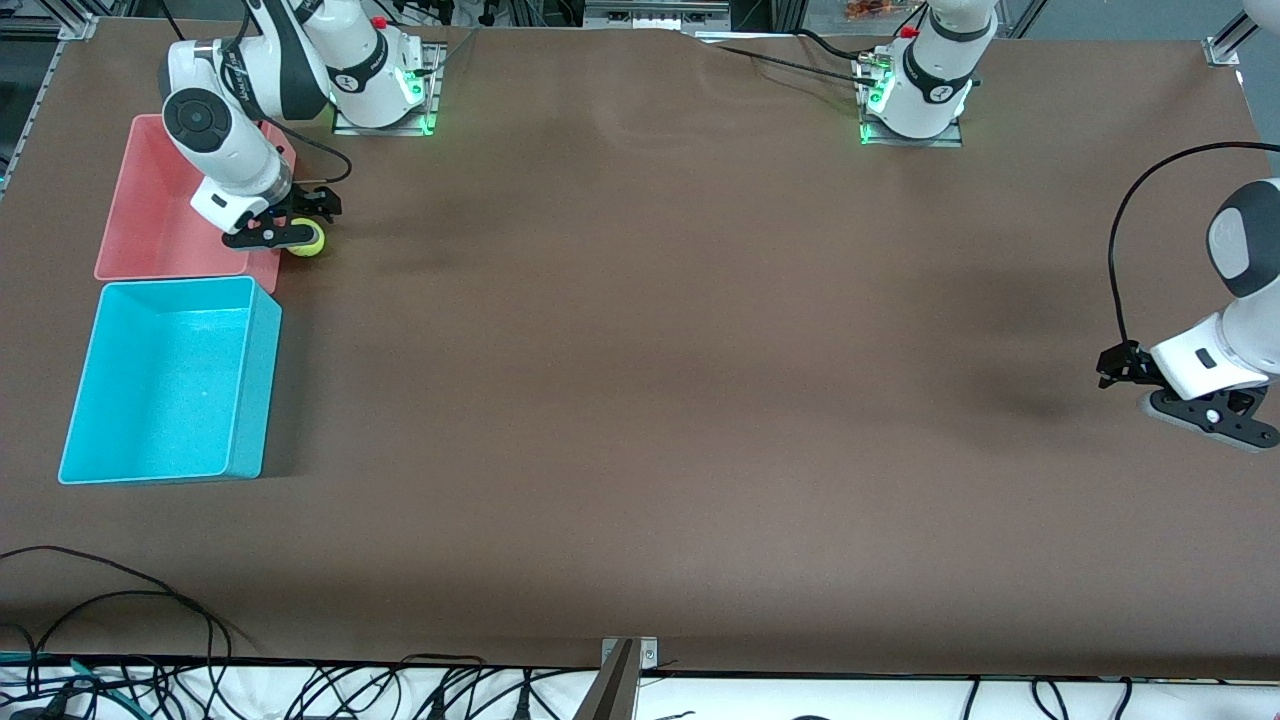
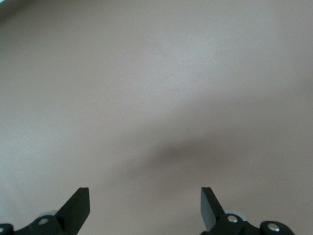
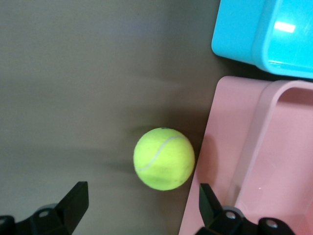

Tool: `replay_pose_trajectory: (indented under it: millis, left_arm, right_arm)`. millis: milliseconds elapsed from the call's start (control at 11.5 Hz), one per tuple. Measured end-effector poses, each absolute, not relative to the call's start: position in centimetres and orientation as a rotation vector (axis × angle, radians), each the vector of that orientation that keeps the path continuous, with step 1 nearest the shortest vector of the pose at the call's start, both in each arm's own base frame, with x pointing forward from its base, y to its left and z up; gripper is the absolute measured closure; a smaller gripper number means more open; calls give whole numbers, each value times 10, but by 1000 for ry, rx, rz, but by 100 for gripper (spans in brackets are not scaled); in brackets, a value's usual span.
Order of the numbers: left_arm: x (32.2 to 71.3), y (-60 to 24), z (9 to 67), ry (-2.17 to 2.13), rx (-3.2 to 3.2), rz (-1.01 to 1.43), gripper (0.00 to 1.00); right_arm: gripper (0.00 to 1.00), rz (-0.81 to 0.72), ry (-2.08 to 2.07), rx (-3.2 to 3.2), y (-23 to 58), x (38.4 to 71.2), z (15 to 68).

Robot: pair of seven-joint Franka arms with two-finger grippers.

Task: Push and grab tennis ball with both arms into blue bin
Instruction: 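Lower the right gripper over the ball while the left gripper withdraws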

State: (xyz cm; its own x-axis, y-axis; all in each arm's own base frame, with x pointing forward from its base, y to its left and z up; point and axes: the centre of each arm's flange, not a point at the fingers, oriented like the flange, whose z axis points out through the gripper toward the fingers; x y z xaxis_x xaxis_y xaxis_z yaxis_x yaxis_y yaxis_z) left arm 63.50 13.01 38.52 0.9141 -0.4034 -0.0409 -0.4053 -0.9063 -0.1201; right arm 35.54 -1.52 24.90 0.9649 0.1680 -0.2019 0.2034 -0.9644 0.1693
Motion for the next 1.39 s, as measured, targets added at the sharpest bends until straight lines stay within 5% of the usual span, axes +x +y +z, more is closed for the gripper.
replay_pose_trajectory:
  millis: [954,1387]
  left_arm:
    - [661,75,467,377,-3111,-117,0]
    - [637,12,526,107,-3129,-111,0]
  right_arm:
    - [0,-237,245,2900,-25,358,218]
    - [0,-287,245,2899,-25,354,206]
